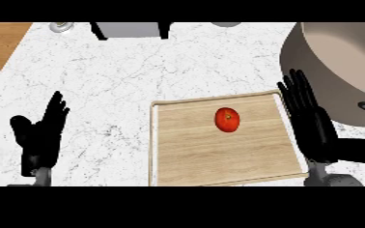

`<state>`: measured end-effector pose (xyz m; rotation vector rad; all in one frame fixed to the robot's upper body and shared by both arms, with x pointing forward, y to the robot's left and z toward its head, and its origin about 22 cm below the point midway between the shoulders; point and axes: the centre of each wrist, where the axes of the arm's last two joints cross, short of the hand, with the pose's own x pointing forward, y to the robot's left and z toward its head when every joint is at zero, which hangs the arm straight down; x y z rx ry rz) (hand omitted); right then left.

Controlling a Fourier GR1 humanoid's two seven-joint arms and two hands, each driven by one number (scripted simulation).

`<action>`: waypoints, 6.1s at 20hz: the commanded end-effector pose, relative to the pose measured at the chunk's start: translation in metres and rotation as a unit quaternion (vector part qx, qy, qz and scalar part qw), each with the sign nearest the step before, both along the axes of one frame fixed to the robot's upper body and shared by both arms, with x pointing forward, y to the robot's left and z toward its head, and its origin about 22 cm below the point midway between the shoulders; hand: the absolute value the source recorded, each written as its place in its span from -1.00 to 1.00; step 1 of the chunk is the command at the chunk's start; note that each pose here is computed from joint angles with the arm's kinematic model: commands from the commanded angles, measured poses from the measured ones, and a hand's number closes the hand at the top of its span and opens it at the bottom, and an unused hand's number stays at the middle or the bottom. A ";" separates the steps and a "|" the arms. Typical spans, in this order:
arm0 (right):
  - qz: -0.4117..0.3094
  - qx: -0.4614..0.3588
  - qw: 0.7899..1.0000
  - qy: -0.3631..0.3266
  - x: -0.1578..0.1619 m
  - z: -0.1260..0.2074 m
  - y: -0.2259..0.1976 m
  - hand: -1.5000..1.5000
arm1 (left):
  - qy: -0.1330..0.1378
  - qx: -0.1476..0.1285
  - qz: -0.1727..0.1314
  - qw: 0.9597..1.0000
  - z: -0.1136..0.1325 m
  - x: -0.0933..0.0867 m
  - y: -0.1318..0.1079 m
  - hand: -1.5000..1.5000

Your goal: Pick the tomato from the tray and place it in the pot

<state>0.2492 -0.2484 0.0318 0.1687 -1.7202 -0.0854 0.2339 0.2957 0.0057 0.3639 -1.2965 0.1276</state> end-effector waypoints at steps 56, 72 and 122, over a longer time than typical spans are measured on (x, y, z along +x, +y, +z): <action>0.201 -0.602 0.759 0.147 0.040 0.053 0.076 -1.00 | -0.151 -0.021 -0.086 0.985 0.079 0.036 -0.014 0.00; 0.191 -0.612 0.750 0.166 0.068 -0.013 0.085 -1.00 | -0.147 -0.018 -0.088 0.985 0.077 0.052 -0.008 0.00; -0.244 -0.465 0.850 -0.045 -0.023 0.162 -0.044 1.00 | -0.157 -0.023 -0.082 0.984 0.086 0.050 -0.029 0.00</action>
